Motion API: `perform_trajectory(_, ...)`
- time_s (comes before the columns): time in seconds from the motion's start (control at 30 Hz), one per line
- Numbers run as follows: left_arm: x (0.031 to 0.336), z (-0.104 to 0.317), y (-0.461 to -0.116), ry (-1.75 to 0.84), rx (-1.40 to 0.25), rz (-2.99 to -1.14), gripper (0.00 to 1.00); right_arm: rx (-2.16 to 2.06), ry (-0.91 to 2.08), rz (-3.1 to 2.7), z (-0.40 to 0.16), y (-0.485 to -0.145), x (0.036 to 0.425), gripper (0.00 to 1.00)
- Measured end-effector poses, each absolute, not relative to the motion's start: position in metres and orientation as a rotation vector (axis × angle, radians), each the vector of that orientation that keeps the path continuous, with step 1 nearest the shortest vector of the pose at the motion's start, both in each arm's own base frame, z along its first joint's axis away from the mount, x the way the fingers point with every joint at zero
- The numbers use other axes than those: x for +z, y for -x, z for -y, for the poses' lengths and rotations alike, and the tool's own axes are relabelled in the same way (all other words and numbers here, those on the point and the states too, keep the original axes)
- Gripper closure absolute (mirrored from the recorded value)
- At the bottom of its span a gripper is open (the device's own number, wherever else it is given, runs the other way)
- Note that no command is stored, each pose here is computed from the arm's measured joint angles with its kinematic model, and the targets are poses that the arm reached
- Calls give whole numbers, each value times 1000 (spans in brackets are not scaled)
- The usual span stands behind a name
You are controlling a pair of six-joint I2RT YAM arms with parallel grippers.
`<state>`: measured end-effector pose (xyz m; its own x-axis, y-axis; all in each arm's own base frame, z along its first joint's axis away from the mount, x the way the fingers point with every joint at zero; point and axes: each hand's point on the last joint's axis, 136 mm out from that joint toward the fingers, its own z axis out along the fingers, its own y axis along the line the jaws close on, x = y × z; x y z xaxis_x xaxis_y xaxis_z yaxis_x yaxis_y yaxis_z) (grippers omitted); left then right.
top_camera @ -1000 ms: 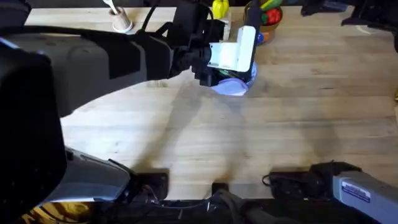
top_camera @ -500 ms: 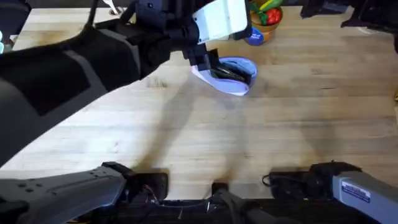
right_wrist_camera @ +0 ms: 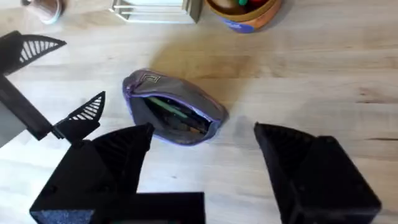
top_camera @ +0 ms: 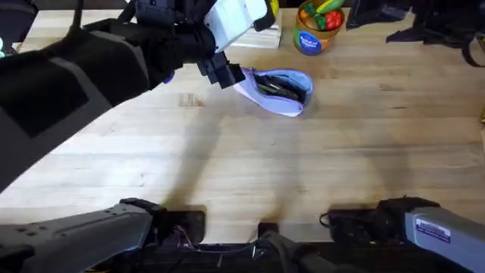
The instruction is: Unzip the bag, pick up the pens from the table one at a time and place them inside, then zip the bag closed.
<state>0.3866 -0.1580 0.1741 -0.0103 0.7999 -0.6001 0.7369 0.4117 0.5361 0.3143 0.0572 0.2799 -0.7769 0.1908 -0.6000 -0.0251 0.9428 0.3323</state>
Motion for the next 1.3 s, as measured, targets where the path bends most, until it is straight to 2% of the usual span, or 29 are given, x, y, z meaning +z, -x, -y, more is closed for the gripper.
perform_trajectory(0.2,164,137,-380,-1309,-29,-1832,10,546,-74,-2488,-81,-328,261,3)
perform_trajectory(0.43,154,115,-380,-1235,-253,-1846,10,668,100,-2431,-140,-361,253,5)
perform_trajectory(0.6,133,119,-377,-1218,-445,-1854,10,734,137,-2409,-173,-386,237,5)
perform_trajectory(0.77,117,131,-370,-1221,-600,-1846,10,763,86,-2462,-185,-408,202,4)
perform_trajectory(0.87,117,136,-367,-1220,-652,-1828,10,770,81,-2517,-197,-417,171,4)
perform_trajectory(1.07,118,137,-366,-1220,-667,-1819,10,783,110,-2536,-215,-426,144,4)
perform_trajectory(1.3,115,136,-364,-1218,-667,-1847,10,860,167,-2605,-241,-414,116,4)
